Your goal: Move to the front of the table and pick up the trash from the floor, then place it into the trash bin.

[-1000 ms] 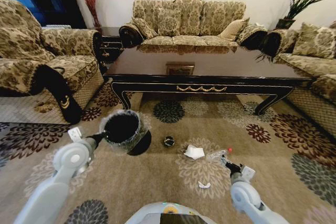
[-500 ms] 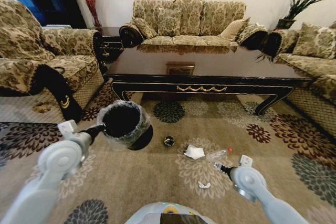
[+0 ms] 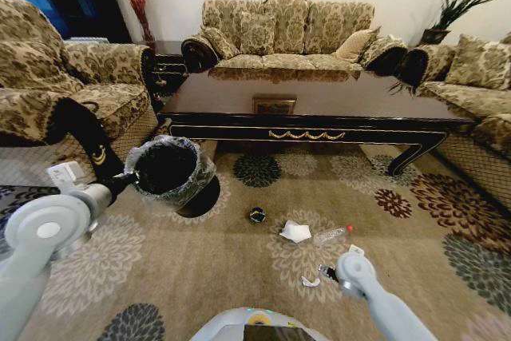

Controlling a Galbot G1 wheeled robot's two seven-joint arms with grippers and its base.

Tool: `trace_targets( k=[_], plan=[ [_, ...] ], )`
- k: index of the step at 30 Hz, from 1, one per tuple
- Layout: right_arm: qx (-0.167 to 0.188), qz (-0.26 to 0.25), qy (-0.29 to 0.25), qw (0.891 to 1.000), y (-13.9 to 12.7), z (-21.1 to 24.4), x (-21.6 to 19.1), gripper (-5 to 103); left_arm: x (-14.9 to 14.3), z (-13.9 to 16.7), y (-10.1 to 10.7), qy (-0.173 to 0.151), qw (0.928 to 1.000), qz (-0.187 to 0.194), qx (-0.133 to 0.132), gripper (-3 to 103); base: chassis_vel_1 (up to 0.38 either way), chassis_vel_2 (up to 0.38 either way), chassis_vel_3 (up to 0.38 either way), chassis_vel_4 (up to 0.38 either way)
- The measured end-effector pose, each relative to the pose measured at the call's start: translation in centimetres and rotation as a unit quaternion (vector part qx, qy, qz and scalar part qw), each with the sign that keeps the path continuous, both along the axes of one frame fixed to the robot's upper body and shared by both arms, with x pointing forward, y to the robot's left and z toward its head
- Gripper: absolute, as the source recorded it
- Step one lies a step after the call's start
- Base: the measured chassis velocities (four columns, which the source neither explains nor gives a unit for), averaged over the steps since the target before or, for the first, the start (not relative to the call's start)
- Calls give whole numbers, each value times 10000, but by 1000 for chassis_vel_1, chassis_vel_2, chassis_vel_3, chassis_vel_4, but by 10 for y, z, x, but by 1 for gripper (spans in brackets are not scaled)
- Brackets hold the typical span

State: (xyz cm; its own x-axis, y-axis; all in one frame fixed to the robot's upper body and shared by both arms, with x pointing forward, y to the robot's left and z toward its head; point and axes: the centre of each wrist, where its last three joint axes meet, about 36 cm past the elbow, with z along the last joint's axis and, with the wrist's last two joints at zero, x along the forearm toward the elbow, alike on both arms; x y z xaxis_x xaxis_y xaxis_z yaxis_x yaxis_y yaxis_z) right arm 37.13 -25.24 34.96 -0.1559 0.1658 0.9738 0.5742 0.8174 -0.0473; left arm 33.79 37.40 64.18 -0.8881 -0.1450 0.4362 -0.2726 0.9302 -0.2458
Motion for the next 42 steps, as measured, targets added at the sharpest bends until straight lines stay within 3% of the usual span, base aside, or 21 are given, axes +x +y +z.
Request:
trace_targets(
  k=[10,23,25,28,31,37,39,40,41,42],
  plan=[
    [235,-462,-174,9985,33,-49,11,100,-4,-8,-3,85,9999,-4,-114,4,0,0,0,0],
    [213,-783,-177,9965,20,-70,16,103,-3,-14,-7,146,9998,-41,-122,4,0,0,0,0],
    [216,-805,-169,9964,19,-72,16,99,-3,-13,-7,142,9998,-45,-113,4,0,0,0,0],
    [245,-860,-124,9959,18,-79,15,83,-5,-11,-8,125,9999,-54,-84,4,0,0,0,0],
    [252,-884,-99,9957,19,-83,14,78,-6,-11,-8,121,9999,-52,-70,4,0,0,0,0],
    [234,-902,-112,9956,19,-88,12,50,-8,-10,-9,123,9999,-70,-50,4,0,0,0,0],
    [233,-901,-117,9956,19,-88,12,50,-9,-10,-10,123,9999,-71,-50,4,0,0,0,0],
    [224,-906,-120,9956,18,-89,11,40,-10,-10,-10,122,9999,-67,-52,4,0,0,0,0],
    [213,-910,-118,9956,18,-89,10,40,-11,-10,-10,123,9999,-66,-54,4,0,0,0,0],
    [201,-912,-119,9956,17,-89,9,29,-12,-10,-11,124,9999,-66,-54,4,0,0,0,0]
  ],
)
